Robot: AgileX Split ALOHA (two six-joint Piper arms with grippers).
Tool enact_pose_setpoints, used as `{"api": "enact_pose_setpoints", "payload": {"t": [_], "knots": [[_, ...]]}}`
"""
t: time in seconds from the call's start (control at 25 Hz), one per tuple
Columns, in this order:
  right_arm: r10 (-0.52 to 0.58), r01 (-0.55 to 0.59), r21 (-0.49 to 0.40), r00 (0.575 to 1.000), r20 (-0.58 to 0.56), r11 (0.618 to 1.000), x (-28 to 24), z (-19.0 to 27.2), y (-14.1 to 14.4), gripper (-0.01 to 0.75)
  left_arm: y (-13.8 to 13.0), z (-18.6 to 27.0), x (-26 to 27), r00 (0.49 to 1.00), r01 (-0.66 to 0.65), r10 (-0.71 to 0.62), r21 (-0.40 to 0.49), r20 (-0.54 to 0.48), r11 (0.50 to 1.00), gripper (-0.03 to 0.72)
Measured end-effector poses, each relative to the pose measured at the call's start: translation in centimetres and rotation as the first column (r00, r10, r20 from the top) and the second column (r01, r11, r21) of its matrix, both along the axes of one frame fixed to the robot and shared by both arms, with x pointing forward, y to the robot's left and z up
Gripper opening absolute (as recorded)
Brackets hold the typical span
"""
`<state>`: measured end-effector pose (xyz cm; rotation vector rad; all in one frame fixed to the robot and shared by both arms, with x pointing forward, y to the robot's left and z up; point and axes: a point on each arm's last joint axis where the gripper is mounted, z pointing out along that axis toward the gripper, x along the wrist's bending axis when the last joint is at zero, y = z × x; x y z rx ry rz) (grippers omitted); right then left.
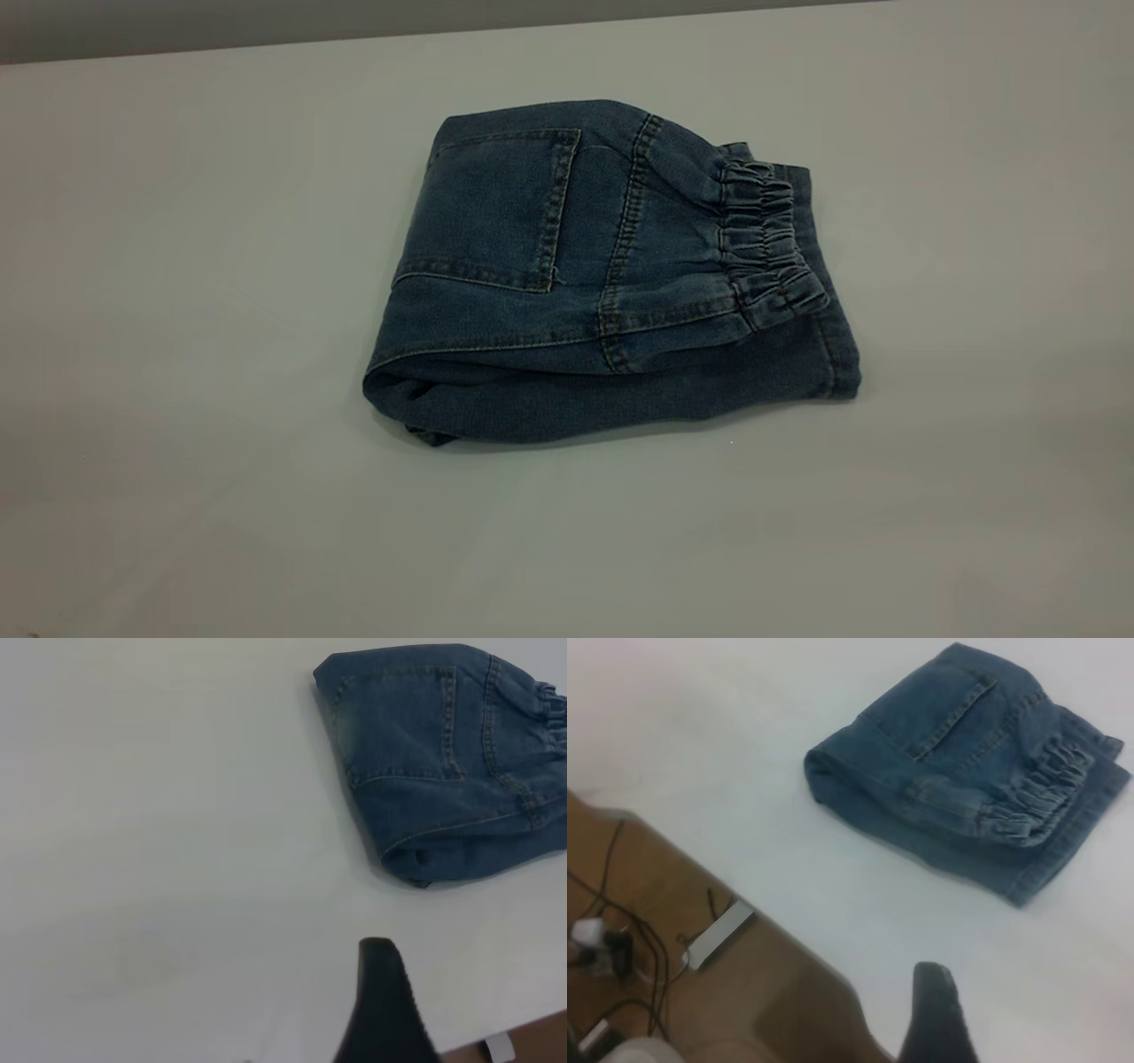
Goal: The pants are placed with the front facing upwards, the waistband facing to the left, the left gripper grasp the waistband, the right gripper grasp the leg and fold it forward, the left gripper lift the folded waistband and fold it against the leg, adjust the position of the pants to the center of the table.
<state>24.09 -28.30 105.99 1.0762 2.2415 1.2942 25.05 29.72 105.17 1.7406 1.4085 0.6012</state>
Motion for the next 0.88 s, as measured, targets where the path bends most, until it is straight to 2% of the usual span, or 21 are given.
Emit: {"api": "enact_pose_setpoints", "payload": {"t": [0.12, 0.24, 0.52, 0.64, 0.88], "knots": [[-0.095, 0.096, 0.017, 0.995, -0.011, 0.995, 0.1, 0.0, 0.1, 0.421, 0.1, 0.0, 0.0, 0.996, -0.085, 0.085, 0.001, -0.001, 0.996, 0.436], [-0.234, 0.234, 0.013, 0.972, -0.006, 0.972, 0.3, 0.0, 0.0, 0.418, 0.2, 0.0, 0.0, 0.985, -0.174, 0.174, 0.001, -0.001, 0.985, 0.436], [-0.487, 0.482, 0.079, 0.869, 0.086, 0.873, -1.1, 0.1, -0.4, 0.416, 0.3, 0.0, 0.0, 0.968, -0.250, 0.250, 0.001, -0.001, 0.968, 0.436], [-0.520, 0.514, 0.085, 0.849, 0.093, 0.854, -1.2, 0.1, -0.4, 0.416, 0.3, 0.0, 0.0, 0.968, -0.250, 0.250, 0.001, -0.001, 0.968, 0.436], [-0.518, 0.512, 0.085, 0.850, 0.091, 0.855, -1.2, 0.1, -0.4, 0.416, 0.4, 0.0, -0.9, 0.967, -0.250, 0.251, -0.019, 0.055, 0.968, 0.436]]}}
